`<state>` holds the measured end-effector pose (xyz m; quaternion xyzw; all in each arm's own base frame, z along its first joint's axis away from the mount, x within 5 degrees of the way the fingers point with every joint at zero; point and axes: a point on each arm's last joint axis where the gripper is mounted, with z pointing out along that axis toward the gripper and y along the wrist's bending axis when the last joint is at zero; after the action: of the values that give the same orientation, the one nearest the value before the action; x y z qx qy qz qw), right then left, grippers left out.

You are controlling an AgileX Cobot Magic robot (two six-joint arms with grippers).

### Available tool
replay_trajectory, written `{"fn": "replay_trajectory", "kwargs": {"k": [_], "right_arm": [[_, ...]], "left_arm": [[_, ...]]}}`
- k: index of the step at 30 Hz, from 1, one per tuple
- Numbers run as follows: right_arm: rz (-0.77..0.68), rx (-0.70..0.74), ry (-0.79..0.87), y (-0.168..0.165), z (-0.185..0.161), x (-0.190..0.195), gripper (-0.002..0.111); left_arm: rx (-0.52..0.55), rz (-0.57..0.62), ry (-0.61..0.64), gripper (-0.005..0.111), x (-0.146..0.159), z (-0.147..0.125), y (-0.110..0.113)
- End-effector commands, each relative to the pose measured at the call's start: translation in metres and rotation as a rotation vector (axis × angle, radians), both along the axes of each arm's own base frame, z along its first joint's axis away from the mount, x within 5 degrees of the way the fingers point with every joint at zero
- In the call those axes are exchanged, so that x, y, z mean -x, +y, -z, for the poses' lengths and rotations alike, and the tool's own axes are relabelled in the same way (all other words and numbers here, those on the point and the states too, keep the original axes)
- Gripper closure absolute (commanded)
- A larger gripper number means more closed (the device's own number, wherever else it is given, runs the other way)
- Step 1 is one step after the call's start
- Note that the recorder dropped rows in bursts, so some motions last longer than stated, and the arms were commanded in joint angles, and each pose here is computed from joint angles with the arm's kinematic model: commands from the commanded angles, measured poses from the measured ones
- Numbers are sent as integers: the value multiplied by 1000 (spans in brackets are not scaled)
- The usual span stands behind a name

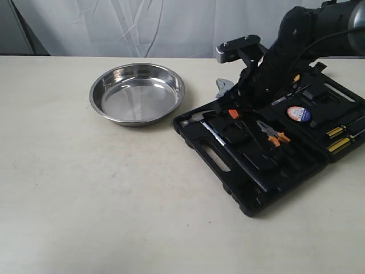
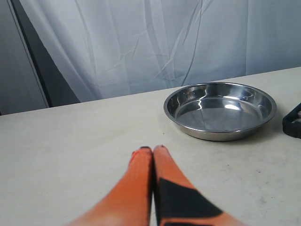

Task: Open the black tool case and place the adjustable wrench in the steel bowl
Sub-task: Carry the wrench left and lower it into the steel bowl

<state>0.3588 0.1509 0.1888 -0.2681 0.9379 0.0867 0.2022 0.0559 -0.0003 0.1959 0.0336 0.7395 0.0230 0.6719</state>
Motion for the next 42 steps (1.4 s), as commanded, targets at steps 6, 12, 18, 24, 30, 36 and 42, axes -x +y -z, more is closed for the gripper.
{"fn": "replay_trajectory", "kwargs": {"k": [6, 12, 18, 24, 30, 36, 42], "right_arm": [[-34, -191, -442, 66, -50, -25, 108], [-29, -298, -551, 103, -62, -41, 108], [-55, -336, -529, 135, -48, -44, 108], [-84, -357, -557, 164, -29, -44, 108], [-74, -408, -607, 190, -14, -56, 108], [25, -510, -622, 203, -4, -75, 108], [22, -505, -612, 210, 15, -83, 108]], "left_arm": [[3, 1, -4, 106, 0, -1, 0], [3, 1, -4, 106, 0, -1, 0], [2, 1, -3, 106, 0, -1, 0], [2, 1, -3, 106, 0, -1, 0], [2, 1, -3, 106, 0, -1, 0], [2, 1, -3, 106, 0, -1, 0], [2, 1, -3, 106, 0, -1, 0]]}}
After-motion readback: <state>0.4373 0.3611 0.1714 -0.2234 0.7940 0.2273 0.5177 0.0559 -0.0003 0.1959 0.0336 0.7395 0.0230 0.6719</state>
